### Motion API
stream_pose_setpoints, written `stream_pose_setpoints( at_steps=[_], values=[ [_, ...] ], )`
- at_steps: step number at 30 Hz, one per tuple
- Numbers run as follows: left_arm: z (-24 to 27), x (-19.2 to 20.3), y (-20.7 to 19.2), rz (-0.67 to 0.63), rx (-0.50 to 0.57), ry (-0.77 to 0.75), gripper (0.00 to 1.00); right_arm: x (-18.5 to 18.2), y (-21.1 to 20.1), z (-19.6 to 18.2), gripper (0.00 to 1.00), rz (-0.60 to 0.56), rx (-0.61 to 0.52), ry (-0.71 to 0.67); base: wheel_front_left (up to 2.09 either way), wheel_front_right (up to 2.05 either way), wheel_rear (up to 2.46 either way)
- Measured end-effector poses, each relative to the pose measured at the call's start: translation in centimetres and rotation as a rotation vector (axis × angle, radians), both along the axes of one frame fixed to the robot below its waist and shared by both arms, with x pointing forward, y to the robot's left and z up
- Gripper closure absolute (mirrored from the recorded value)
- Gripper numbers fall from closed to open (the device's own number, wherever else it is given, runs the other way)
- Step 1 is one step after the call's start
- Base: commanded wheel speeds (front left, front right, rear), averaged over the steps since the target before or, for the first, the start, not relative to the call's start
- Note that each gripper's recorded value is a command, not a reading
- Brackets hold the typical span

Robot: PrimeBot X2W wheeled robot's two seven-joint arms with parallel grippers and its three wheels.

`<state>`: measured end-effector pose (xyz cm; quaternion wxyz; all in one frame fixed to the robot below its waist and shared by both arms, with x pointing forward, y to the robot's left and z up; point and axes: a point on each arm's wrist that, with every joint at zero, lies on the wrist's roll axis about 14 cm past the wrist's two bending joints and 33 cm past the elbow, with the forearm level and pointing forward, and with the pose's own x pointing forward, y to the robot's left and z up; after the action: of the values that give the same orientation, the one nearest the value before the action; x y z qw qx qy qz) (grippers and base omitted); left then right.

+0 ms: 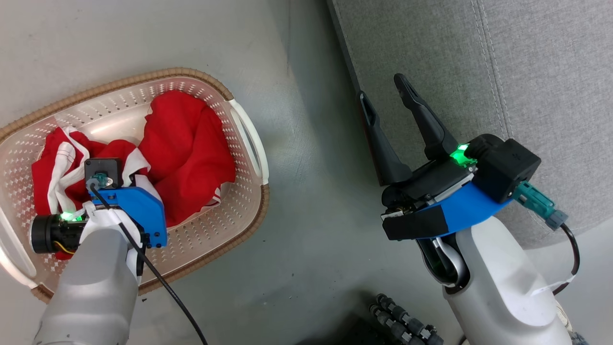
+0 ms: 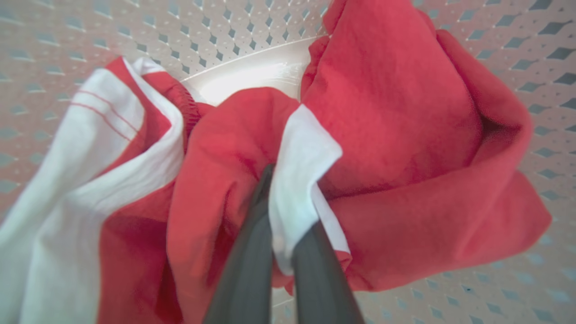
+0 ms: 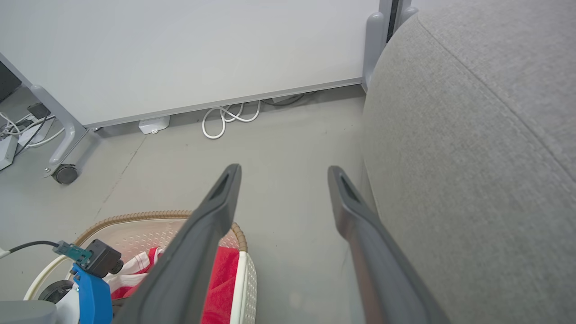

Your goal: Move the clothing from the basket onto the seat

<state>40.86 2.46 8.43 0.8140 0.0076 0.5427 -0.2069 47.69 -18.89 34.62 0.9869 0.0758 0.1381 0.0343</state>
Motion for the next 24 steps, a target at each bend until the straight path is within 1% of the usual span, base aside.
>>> stream_pose_setpoints(
  at_steps=[15, 24],
  values=[
    [0.8, -0.2, -0.6, -0.003, -0.02, 0.009, 1.0, 0.2, 0.1, 0.8, 0.0, 0.003, -0.003, -0.018, 0.0, 0.0, 0.0],
    [3.8, 0.3, -1.9, 0.007, -0.052, -0.04, 1.0, 0.1, 0.4, 2.6, 0.0, 0.014, -0.011, -0.054, 0.0, 0.0, 0.0]
  ],
)
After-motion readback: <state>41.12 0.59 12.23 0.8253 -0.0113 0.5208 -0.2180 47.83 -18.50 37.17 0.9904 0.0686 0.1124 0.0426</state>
